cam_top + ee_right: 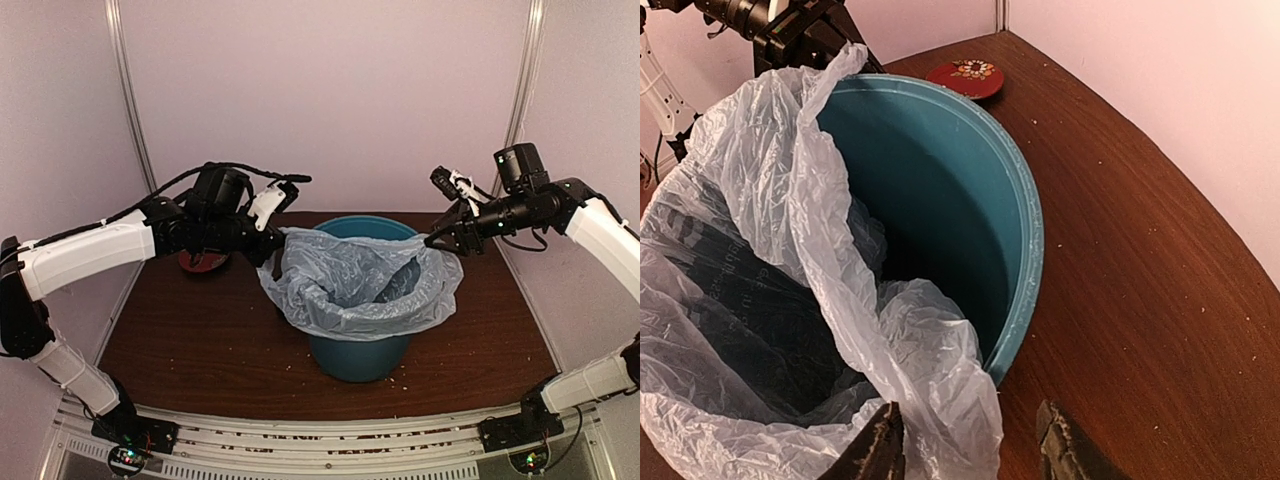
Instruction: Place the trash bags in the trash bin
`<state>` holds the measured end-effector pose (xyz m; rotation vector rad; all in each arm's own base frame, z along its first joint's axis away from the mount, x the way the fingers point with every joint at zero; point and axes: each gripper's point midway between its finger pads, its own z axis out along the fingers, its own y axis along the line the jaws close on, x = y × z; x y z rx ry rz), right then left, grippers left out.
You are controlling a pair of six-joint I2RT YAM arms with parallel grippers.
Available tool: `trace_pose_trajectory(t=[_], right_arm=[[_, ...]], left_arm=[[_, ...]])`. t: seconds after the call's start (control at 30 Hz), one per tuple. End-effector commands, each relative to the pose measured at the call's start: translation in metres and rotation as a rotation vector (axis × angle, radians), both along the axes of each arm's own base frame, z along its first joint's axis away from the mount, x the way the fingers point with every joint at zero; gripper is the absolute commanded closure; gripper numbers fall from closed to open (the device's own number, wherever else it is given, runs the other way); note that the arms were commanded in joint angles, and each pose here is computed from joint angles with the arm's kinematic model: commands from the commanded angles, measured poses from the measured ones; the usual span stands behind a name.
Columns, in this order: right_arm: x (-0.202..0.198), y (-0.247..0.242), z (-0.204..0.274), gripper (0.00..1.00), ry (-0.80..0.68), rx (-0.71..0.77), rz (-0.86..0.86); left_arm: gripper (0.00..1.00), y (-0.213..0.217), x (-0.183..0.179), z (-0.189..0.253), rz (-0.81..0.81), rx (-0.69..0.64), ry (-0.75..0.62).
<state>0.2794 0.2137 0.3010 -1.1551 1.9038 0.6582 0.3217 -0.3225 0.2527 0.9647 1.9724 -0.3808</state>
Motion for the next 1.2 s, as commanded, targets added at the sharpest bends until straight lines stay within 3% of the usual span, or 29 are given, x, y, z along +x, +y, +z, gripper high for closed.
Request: trace_pose_trajectory(t=[0.0,0.2,0.7,0.9,1.17], right_arm=[[0.0,0.001,-0.003,0.59,0.0,-0.012,0.01],[0.012,0.004,0.013,1.0,-0.028,0.037,-0.036],[0.073,0.004,-0.003,1.0,-0.004,0.012,-0.202],[0.086,-0.001,-0.033,1.0,0.051,-0.022,-0.256],[0.075,-0.006,-0.078,1.0,0.123,-0.054,-0.261]], left_arm=[[1.0,0.001,0.004,0.027,0.007,-0.049,-0.072],[1.0,0.005,0.009,0.025,0.035,-0.02,-0.077],[1.0,-0.027,0.046,-0.008,0.066,0.003,0.006],[1.0,-0.031,0.04,-0.039,0.056,-0.002,0.077],[1.0,-0.015,0.022,-0.082,0.077,0.034,0.164]])
